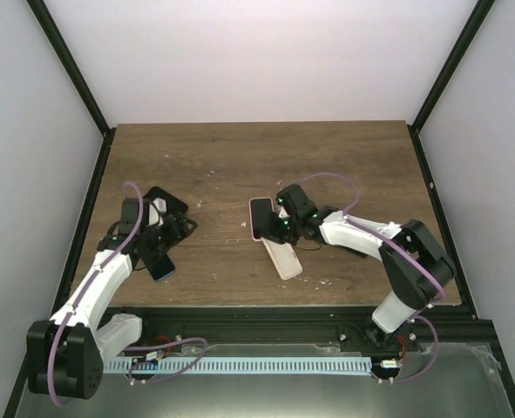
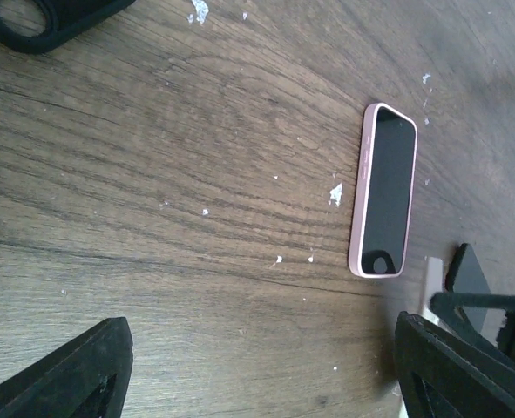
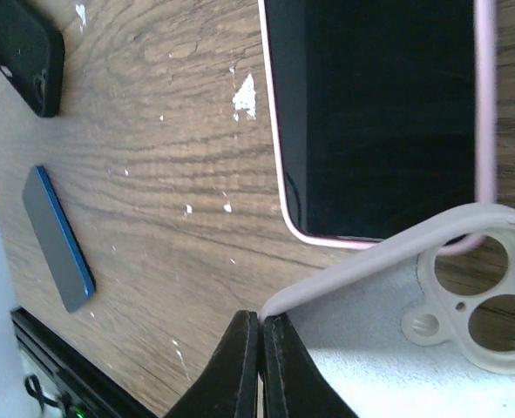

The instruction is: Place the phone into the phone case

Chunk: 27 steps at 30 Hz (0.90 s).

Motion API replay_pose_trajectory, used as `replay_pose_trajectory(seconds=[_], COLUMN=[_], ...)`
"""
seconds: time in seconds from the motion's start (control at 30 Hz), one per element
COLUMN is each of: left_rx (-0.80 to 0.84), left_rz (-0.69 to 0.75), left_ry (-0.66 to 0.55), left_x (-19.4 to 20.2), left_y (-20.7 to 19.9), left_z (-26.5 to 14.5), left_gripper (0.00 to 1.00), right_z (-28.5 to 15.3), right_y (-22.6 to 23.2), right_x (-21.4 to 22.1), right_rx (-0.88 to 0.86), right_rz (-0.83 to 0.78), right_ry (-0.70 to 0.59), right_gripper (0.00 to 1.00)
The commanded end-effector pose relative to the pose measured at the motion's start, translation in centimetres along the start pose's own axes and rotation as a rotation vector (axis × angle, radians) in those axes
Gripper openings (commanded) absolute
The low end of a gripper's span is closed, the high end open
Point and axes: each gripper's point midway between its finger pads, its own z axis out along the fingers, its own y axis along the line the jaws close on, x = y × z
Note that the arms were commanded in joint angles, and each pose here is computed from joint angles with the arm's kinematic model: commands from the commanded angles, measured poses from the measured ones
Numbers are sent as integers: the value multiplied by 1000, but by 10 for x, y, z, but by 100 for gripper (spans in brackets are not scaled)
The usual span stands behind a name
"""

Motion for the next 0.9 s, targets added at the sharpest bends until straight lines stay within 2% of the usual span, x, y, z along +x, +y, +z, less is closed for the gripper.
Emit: replay_pose_trajectory(seconds=[0.0,0.1,0.13,0.23,0.3,0.43,0.53,0.67,0.87], left_rx=[40,58,73,87,104,139,164,191,180], left_rz=[7,23,40,78,79,52,61,44,45], left_ry=[35,77,115,170,213,263,286,332,350], left_x=[9,18,28,42,52,65,74,84,93], left_y=[-4,-9,-17,-29,-36,-46,-58,-66,-63], left_z=[4,7,11,19,26,39,47,58,65], left_gripper=[82,81,80,78,77,72,70,68,66], right_z=[15,17,10,-8,-21,-37,-41,-26,-7], right_y=[36,31,26,12,-1,-34,-46,-48,-65], right_x=[-15,-18,-22,-24,-25,-21,-19,-7,7], right_rx=[-96,-53,-4,64,109,150,143,83,85], right_rz=[144,93,-3,-128,-198,-248,-270,-301,-283], right_ry=[-56,-65,-85,-118,-150,-144,-146,-84,-23], right_gripper=[3,18,29,39,42,42,38,34,33])
